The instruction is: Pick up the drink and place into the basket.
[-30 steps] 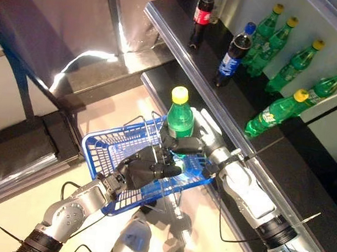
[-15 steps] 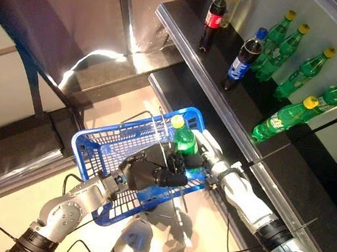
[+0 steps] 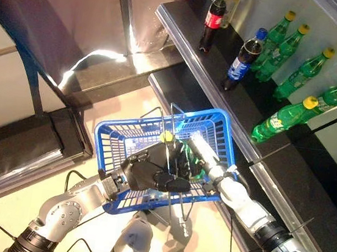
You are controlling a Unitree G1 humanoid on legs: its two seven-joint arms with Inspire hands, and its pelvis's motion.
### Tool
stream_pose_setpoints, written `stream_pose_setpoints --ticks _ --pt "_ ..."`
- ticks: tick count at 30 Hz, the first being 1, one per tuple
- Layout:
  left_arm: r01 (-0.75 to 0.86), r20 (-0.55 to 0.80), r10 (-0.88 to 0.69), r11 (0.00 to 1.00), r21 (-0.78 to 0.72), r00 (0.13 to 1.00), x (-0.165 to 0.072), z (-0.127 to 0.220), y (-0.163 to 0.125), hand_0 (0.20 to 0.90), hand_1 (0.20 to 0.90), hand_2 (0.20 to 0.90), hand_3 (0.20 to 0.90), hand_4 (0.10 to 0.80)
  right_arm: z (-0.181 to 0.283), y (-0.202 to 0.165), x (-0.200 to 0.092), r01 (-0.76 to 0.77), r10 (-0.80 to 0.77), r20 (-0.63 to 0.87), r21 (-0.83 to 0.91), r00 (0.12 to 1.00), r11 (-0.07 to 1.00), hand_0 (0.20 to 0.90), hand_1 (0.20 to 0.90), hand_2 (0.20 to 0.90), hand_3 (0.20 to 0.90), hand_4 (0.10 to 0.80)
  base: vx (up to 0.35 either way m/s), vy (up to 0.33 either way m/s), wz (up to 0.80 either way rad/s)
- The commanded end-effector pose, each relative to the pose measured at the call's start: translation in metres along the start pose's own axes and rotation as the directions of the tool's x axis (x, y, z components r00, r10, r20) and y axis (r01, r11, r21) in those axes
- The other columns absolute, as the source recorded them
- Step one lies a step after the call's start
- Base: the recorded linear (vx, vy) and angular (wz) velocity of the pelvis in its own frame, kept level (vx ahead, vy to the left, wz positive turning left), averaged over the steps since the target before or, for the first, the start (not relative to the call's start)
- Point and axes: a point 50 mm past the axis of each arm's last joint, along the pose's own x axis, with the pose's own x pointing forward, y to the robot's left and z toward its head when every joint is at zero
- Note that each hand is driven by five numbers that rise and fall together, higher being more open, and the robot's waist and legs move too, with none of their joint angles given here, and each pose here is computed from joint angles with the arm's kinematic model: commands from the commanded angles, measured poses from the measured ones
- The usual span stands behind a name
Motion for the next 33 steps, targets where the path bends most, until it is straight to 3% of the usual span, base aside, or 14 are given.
stream_pose_setpoints --ticks 1,11,23,33 --pt "0.592 0.276 -0.6 0.797 0.121 0.751 0.032 0.038 -0.085 0.3 0.3 0.3 0.2 0.1 0.026 0.013 0.011 -0.03 0.04 0.149 -0.069 0.988 0.997 0.3 0.3 0.3 0.2 0.1 0.0 0.0 0.0" --pt "0.637 0.243 -0.653 0.756 0.15 0.718 0.037 0.038 -0.092 0.3 0.3 0.3 0.2 0.1 0.04 0.018 0.018 -0.098 0.14 0.171 -0.23 0.975 0.968 0.3 0.3 0.3 0.2 0.1 -0.002 -0.002 0.02" --pt "0.702 0.181 -0.73 0.684 0.2 0.66 0.044 0.038 -0.102 0.3 0.3 0.3 0.2 0.1 0.048 0.019 0.039 -0.223 0.28 0.073 -0.427 0.957 0.876 0.3 0.3 0.3 0.2 0.1 -0.001 -0.002 0.03" --pt "0.738 0.137 -0.764 0.644 0.199 0.63 0.045 0.037 -0.109 0.3 0.3 0.3 0.2 0.1 0.052 0.017 0.053 -0.339 0.353 -0.049 -0.428 0.934 0.838 0.3 0.3 0.3 0.2 0.1 0.038 -0.023 0.11"
